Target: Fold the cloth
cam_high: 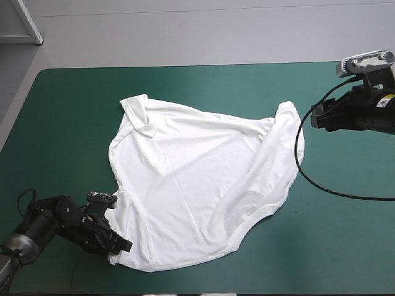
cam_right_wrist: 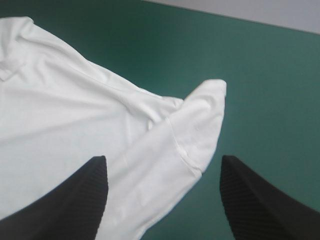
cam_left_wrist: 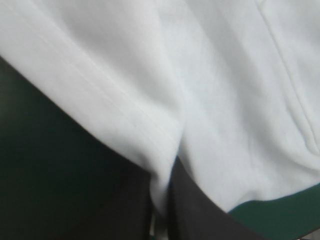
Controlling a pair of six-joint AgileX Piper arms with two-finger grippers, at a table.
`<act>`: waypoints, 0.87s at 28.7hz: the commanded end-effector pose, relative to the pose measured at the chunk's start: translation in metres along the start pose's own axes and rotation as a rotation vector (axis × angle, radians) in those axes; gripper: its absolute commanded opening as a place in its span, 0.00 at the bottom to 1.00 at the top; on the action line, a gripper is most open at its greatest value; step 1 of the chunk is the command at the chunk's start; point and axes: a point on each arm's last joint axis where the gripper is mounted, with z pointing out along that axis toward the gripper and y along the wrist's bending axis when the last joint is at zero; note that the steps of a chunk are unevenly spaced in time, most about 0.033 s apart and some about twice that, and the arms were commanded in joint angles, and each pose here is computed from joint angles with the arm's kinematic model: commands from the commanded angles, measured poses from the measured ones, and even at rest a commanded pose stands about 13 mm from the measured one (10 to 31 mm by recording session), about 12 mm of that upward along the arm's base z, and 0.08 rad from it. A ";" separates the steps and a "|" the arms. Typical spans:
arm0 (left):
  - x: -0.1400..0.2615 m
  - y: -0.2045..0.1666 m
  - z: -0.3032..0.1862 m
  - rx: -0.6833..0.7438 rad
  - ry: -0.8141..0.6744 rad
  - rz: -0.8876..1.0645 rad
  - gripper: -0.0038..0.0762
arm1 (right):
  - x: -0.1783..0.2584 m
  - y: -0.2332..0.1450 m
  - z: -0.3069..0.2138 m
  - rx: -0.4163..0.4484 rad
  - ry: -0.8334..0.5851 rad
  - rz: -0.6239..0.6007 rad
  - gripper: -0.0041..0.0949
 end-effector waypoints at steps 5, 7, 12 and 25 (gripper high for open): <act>-0.010 -0.001 -0.005 -0.009 -0.087 0.019 0.07 | 0.030 -0.021 0.066 0.064 0.018 0.093 0.65; -0.011 0.000 -0.005 -0.023 -0.096 0.027 0.07 | 0.036 -0.026 0.087 0.052 0.056 0.121 0.65; -0.012 0.002 -0.005 -0.049 -0.114 0.039 0.07 | 0.048 -0.042 0.144 0.052 0.170 0.138 0.65; -0.015 0.003 -0.005 -0.059 -0.148 0.028 0.07 | 0.097 -0.063 0.247 0.029 0.421 0.190 0.62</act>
